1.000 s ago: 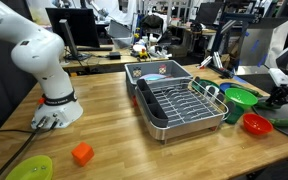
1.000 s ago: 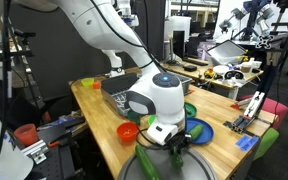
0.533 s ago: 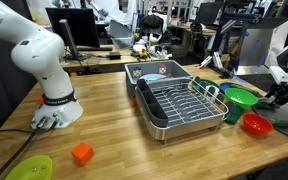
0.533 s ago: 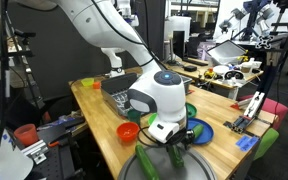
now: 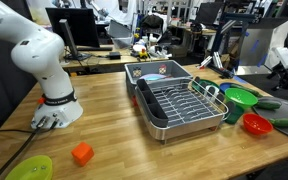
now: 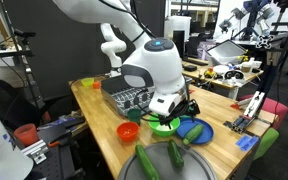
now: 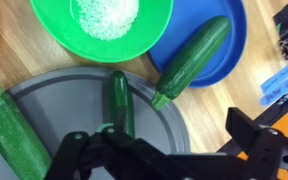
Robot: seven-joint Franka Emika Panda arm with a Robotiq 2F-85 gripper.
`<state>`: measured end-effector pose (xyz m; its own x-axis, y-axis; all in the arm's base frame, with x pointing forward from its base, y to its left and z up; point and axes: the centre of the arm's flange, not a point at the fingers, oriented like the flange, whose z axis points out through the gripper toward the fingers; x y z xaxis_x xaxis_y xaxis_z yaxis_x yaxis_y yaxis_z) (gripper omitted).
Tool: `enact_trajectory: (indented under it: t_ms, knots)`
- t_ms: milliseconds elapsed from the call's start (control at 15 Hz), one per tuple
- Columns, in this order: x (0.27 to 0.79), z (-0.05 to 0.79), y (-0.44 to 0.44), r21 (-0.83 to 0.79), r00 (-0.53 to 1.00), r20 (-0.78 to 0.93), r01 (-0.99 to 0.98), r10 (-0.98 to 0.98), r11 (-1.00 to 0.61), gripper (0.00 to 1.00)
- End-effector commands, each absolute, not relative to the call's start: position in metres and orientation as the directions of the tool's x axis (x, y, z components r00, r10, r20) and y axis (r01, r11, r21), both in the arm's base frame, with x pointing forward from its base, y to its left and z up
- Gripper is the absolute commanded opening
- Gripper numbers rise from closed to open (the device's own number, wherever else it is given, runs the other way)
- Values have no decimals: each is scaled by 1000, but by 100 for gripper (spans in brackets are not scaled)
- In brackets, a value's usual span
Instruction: Move a zucchini from the dark-green plate to the gray tray
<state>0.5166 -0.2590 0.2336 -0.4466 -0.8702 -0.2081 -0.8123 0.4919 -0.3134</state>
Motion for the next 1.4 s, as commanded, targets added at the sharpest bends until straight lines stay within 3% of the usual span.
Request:
enact_trajectory:
  t_ms: [0,467,933,1000,1333]
  knots:
    - [504,271,-236,-396,-336,-219,-827,-916,398,100]
    - [509,314,-177,-437,-18,-71,-898,-997,48,100]
    - [504,328,-128,-398,360,41,-850,-932,-346,100]
    - [516,326,-129,-411,273,23,-874,-962,-258,100]
    - [511,328,-125,-407,333,41,-856,-942,-320,100]
